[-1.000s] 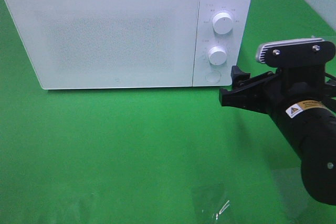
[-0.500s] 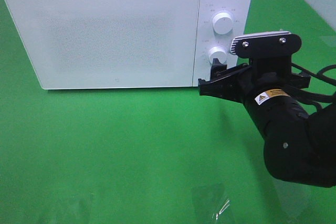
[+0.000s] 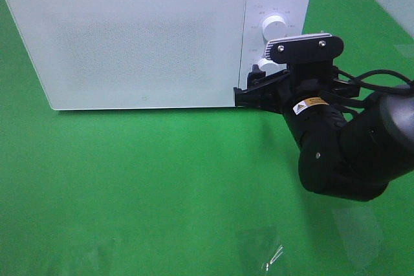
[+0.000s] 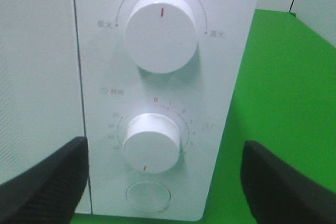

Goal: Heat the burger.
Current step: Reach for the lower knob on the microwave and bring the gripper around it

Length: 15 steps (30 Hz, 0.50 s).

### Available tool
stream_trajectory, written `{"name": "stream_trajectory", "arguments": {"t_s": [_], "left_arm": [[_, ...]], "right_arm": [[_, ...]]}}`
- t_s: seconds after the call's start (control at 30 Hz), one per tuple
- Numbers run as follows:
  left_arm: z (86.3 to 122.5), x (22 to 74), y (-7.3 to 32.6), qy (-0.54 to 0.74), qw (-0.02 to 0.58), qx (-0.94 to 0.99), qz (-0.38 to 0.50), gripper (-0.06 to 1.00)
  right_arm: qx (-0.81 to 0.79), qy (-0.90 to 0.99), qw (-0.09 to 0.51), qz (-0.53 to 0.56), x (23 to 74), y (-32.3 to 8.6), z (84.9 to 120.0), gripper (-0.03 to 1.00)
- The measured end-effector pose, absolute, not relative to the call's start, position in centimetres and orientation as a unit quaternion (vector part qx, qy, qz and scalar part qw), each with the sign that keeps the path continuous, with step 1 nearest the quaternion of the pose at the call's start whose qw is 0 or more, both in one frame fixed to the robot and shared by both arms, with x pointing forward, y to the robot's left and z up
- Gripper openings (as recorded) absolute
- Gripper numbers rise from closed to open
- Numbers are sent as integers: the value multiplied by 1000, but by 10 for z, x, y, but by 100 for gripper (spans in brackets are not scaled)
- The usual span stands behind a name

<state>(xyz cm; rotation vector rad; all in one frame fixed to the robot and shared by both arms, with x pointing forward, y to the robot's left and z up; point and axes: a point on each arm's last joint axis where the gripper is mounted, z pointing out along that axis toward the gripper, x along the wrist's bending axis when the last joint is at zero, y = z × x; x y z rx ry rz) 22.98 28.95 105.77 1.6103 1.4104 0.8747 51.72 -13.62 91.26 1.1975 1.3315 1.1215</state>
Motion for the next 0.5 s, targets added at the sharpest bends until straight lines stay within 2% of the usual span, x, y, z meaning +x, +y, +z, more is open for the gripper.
{"name": "stream_trajectory", "arguments": {"t_s": [0.5], "left_arm": [[1058,230,289,559,403,637,346,92]], "right_arm": [[487,547,499,463,546,-120,898,76]]}}
